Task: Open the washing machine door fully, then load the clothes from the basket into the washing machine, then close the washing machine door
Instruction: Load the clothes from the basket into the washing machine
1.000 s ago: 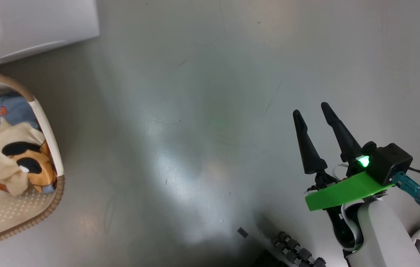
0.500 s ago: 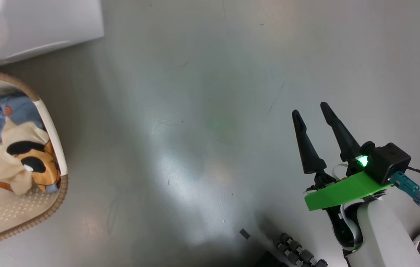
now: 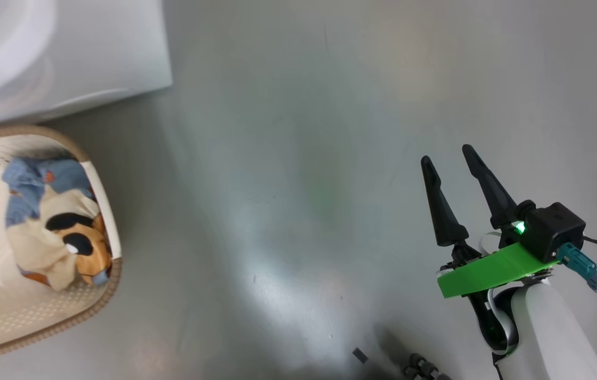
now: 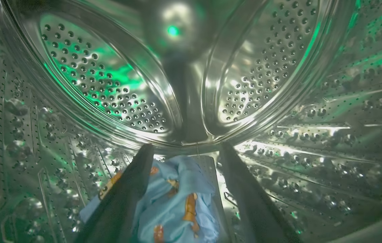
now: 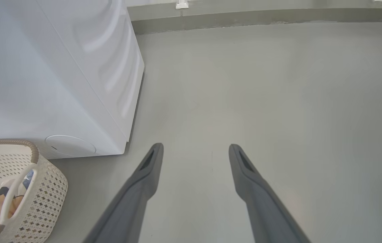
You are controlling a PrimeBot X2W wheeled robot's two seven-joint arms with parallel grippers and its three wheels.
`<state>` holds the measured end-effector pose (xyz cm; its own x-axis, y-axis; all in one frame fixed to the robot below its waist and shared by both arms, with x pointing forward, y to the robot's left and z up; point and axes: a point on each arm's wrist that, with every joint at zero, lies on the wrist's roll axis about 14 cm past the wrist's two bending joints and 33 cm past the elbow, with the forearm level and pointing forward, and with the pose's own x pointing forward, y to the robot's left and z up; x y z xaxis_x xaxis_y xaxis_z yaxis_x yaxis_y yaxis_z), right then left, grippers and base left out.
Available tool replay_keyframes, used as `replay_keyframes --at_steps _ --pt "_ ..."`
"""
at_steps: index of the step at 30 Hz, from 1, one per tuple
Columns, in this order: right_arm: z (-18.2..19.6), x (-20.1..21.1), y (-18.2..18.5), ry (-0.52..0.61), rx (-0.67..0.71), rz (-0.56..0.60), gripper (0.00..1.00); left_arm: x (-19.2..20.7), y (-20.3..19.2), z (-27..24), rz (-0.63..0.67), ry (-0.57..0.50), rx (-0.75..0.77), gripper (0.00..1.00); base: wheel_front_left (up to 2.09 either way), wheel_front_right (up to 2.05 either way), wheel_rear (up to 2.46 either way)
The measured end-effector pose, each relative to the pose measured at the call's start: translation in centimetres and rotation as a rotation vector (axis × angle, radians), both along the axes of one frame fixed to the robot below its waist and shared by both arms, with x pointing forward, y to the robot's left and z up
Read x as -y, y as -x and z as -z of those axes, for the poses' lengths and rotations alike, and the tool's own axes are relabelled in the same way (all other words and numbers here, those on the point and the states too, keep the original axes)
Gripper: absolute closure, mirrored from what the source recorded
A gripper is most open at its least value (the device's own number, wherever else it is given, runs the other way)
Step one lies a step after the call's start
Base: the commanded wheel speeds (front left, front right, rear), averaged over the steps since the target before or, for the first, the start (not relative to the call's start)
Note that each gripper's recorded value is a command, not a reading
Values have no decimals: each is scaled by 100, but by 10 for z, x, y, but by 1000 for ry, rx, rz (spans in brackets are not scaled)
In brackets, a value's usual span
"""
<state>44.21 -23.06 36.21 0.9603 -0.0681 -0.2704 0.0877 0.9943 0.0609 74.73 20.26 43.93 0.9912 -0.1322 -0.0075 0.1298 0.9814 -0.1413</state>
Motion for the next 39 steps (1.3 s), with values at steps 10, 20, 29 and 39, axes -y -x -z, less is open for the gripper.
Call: replay_keyframes --at_steps 10,20,29,39 --pt "-35 -15 -5 5 84 -47 0 4 65 -6 23 24 -37 0 0 0 0" --pt "-68 -32 10 12 150 -92 0 15 152 -14 71 -2 -71 0 0 0 0" --pt "-91 -45 30 12 200 -122 0 14 221 -32 51 32 -51 0 0 0 0" --pt "-118 -54 60 16 266 -145 0 12 298 -58 14 50 12 0 0 0 0"
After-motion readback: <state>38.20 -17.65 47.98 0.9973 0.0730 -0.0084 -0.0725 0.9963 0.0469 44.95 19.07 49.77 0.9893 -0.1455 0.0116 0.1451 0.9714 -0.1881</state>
